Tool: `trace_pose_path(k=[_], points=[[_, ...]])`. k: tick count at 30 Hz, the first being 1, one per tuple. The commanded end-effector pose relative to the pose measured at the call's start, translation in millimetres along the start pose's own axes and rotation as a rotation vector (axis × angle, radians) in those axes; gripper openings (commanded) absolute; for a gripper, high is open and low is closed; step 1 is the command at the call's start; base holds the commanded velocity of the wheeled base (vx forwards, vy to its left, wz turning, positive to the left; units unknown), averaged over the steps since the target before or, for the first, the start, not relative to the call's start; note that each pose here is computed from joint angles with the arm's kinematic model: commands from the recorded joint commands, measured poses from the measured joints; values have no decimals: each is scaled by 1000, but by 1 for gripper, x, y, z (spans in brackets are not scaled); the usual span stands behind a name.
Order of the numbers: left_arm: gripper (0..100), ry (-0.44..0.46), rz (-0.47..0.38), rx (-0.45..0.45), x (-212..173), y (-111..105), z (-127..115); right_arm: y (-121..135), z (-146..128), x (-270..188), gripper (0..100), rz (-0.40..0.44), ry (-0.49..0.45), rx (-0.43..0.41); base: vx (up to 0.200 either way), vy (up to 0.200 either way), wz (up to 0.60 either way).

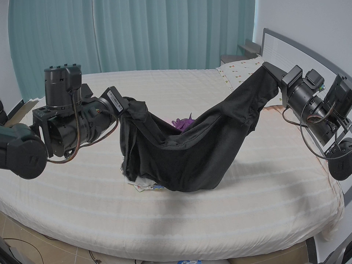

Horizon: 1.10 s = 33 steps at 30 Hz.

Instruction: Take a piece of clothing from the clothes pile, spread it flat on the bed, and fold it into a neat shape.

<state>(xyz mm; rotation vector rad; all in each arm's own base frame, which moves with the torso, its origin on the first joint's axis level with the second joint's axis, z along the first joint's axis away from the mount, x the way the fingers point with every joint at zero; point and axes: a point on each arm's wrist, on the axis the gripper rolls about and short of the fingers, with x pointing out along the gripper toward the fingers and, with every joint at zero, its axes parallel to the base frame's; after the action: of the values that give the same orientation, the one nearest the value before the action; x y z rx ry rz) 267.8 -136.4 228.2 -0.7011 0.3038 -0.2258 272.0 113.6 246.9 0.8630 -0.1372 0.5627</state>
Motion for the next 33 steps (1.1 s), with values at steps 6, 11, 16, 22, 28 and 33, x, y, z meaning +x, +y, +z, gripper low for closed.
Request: trace_pose_path(k=[6,11,16,22,28,33], points=[[0,71,46,-71,-13,16,-20,-23,-28,-4,0,-83,100,12,0,0,0],[0,109,79,-78,-16,26,-30,-31,-42,-9,0,-121,145,20,-40,0,0],[0,131,104,-84,-18,34,-38,-32,-46,-10,0,-128,157,23,-200,0,0],[0,137,111,-87,-18,35,-39,-33,-47,-10,0,-133,161,24,-100,0,0],[0,141,117,-88,-15,36,-41,-33,-47,-10,0,-134,160,23,0,0,0],[0,133,117,-95,-15,37,-39,-35,-49,-8,0,-140,158,21,0,80,0]])
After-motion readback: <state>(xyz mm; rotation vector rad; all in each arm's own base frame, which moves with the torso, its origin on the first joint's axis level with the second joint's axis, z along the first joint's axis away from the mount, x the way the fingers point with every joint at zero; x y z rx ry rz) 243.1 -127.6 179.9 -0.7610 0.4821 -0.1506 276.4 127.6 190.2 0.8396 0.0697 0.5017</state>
